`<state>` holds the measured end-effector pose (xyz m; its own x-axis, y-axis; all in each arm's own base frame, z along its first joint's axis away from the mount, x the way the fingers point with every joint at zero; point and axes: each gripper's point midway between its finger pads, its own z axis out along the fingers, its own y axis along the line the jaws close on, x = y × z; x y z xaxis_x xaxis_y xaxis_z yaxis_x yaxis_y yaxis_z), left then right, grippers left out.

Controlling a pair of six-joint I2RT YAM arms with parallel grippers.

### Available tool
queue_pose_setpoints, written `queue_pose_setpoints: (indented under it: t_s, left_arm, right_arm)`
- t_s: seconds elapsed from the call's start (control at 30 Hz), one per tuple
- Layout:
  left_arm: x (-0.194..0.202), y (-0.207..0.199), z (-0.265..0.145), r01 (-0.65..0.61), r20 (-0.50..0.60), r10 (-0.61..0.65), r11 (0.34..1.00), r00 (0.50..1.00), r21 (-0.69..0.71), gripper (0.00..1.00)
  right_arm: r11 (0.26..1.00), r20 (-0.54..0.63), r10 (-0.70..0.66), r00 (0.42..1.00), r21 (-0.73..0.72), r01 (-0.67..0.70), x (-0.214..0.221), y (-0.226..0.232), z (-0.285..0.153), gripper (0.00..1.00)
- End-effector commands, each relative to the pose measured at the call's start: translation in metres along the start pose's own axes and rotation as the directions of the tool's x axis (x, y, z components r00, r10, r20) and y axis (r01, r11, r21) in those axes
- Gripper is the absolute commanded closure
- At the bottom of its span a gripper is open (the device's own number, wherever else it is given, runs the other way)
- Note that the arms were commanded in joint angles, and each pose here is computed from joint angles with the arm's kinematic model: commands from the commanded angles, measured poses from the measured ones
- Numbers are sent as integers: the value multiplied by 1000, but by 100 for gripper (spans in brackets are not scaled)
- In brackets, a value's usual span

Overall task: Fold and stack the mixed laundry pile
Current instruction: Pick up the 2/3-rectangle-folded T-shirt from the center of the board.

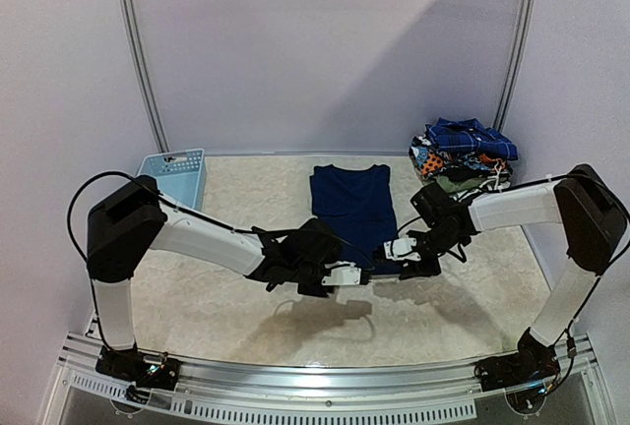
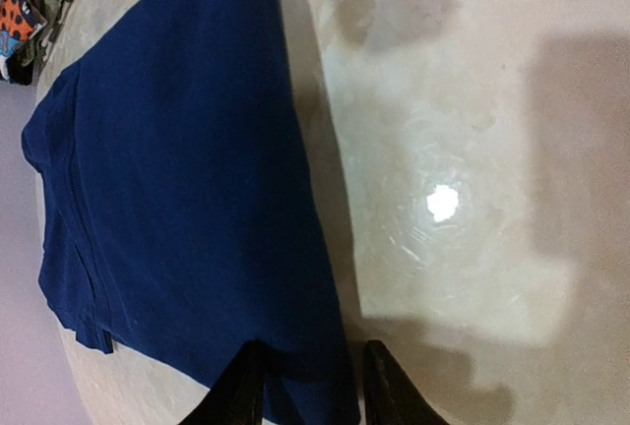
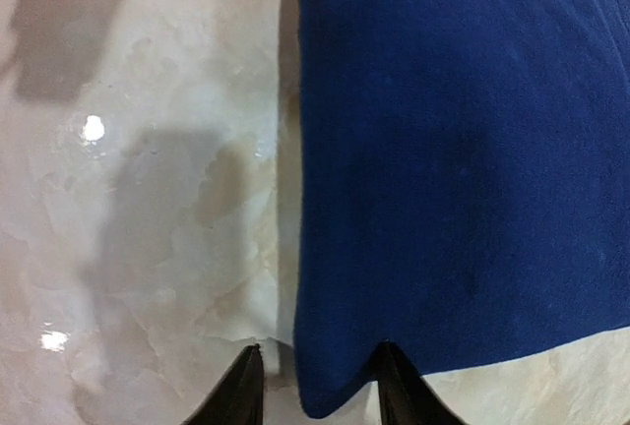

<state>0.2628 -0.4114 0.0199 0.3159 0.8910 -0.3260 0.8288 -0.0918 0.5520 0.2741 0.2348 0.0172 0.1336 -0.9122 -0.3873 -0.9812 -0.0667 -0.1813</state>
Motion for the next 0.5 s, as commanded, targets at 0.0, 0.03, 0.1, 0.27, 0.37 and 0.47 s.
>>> queue_pose_setpoints:
  t_s: [0.0,0.03,0.1,0.27,0.37,0.47]
  left_arm:
    - [28,-13,14,-39,-104,43,999,994,38,68]
    - [29,-13,14,-44,-110,48,998,993,39,72]
    - [29,-12,15,-48,-118,53,998,992,42,79]
    - [17,0,4,-41,-100,43,999,994,29,98]
    - [3,13,-16,-26,-71,26,1000,997,5,100]
    - [-9,25,-39,1,-40,-2,1000,999,-21,100]
  right_arm:
    - [1000,-37,14,999,9,-14,5,-4,10,72]
    - [1000,-41,22,999,14,-21,6,-6,11,79]
    - [999,-42,37,998,18,-36,6,-7,12,86]
    - [998,-14,61,998,13,-61,-5,-9,-2,96]
    - [998,19,63,998,30,-63,-16,-10,-25,97]
    - [996,59,62,996,53,-65,-29,-9,-55,98]
